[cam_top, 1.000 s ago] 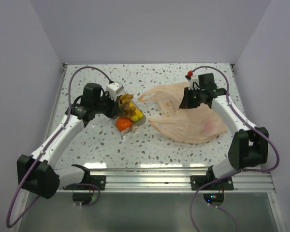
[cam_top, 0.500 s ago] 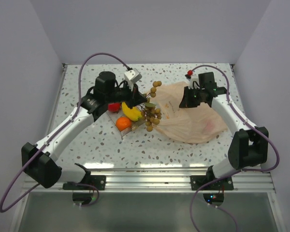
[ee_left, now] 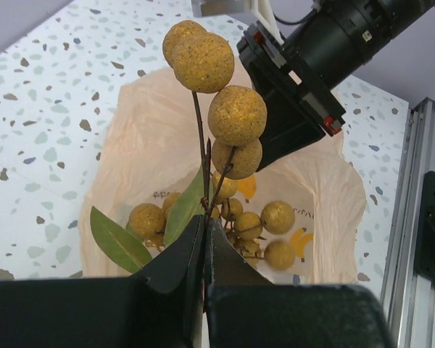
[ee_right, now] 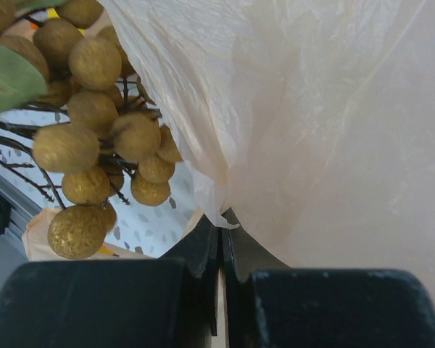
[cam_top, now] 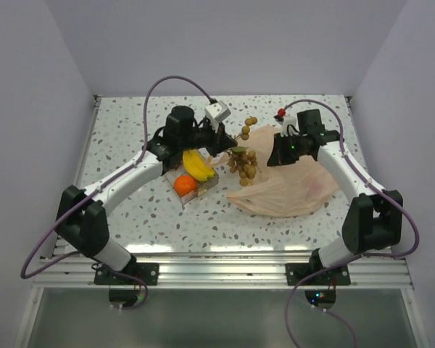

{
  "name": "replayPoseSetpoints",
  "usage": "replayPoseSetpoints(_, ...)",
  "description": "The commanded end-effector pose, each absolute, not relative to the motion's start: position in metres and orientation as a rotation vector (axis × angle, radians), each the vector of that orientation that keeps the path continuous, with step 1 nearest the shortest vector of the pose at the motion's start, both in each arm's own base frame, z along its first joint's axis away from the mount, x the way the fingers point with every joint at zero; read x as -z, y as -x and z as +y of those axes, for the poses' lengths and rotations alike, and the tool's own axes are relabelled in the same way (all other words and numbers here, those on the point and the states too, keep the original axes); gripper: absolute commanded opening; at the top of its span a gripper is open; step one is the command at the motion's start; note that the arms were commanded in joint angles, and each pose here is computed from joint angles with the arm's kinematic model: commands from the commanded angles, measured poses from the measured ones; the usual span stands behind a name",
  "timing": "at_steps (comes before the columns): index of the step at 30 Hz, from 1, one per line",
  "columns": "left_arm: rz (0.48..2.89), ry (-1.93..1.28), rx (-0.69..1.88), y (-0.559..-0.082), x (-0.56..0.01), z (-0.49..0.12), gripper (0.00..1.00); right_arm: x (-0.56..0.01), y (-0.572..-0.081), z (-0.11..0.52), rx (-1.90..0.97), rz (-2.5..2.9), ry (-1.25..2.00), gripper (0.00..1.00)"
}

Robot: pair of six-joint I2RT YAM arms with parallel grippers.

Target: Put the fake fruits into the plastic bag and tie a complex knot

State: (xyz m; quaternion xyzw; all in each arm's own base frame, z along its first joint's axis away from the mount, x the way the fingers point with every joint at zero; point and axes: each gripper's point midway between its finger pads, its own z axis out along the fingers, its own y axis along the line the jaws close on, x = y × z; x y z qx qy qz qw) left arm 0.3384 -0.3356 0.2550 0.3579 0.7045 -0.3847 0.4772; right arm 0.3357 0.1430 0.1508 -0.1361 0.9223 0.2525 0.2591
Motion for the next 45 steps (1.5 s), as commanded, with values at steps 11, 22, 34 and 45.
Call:
replayPoseSetpoints(11,1.536,-0.777,0.982,-0.338,-0.301,-0.337,0.00,-0.186,-0.342,0.174,-0.939,2.434,0.336,0.00)
replayPoseSetpoints(22,1.518,-0.562,1.143,-0.344,-0.306,-0.345,0.00,-0.208,-0.356,0.194,-1.277,2.406,0.052,0.00)
replayPoseSetpoints(34,1.624,-0.524,1.065,-0.360,-0.235,-0.350,0.00,-0.180,-0.373,0.165,-1.360,2.461,-0.206,0.00)
replayPoseSetpoints(45,1.629,-0.782,1.038,-0.352,-0.199,-0.364,0.00,-0.148,-0.370,0.148,-1.165,2.563,-0.224,0.00)
